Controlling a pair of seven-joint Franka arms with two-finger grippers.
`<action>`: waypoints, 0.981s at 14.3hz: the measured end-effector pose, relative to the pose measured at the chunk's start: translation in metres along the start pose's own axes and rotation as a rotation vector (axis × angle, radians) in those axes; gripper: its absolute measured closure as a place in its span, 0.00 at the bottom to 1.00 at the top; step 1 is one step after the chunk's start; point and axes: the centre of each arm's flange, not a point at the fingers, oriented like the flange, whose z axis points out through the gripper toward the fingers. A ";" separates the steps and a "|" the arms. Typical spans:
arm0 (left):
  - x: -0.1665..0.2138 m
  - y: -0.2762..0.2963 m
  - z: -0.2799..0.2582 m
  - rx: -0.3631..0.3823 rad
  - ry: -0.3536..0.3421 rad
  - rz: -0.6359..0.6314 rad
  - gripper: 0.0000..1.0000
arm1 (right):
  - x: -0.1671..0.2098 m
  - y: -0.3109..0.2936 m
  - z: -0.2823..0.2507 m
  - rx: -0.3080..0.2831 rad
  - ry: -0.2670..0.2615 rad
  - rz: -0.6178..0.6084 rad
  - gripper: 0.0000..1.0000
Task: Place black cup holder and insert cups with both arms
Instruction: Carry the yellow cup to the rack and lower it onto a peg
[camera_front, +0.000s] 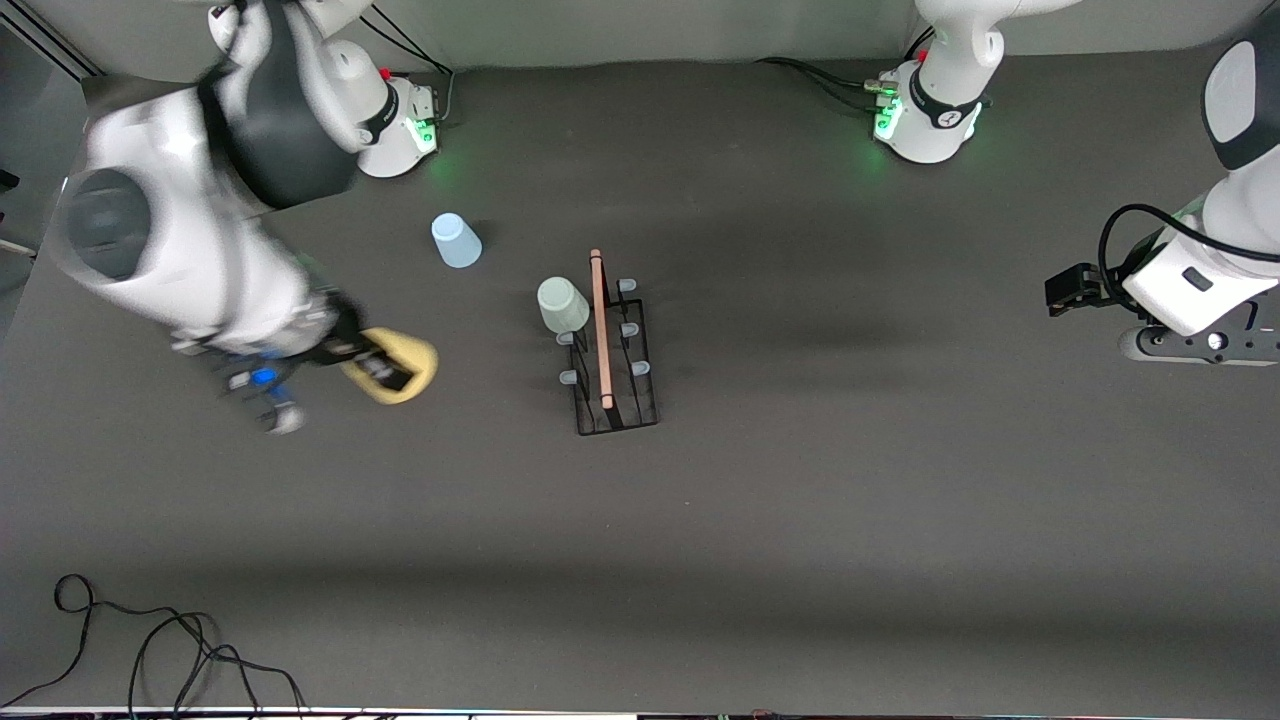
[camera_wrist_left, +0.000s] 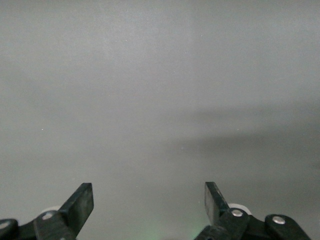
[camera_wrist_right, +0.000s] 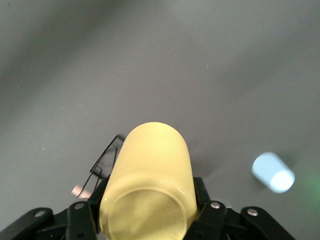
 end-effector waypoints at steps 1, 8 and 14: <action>0.000 0.000 0.000 0.000 0.000 0.000 0.01 | -0.027 -0.014 0.008 0.001 0.003 0.046 0.31; 0.000 0.000 0.000 0.000 0.000 0.000 0.01 | -0.096 -0.067 0.073 0.037 0.036 0.168 0.31; 0.000 0.000 0.000 0.000 0.000 0.000 0.01 | -0.080 -0.065 0.158 0.062 0.065 0.204 0.31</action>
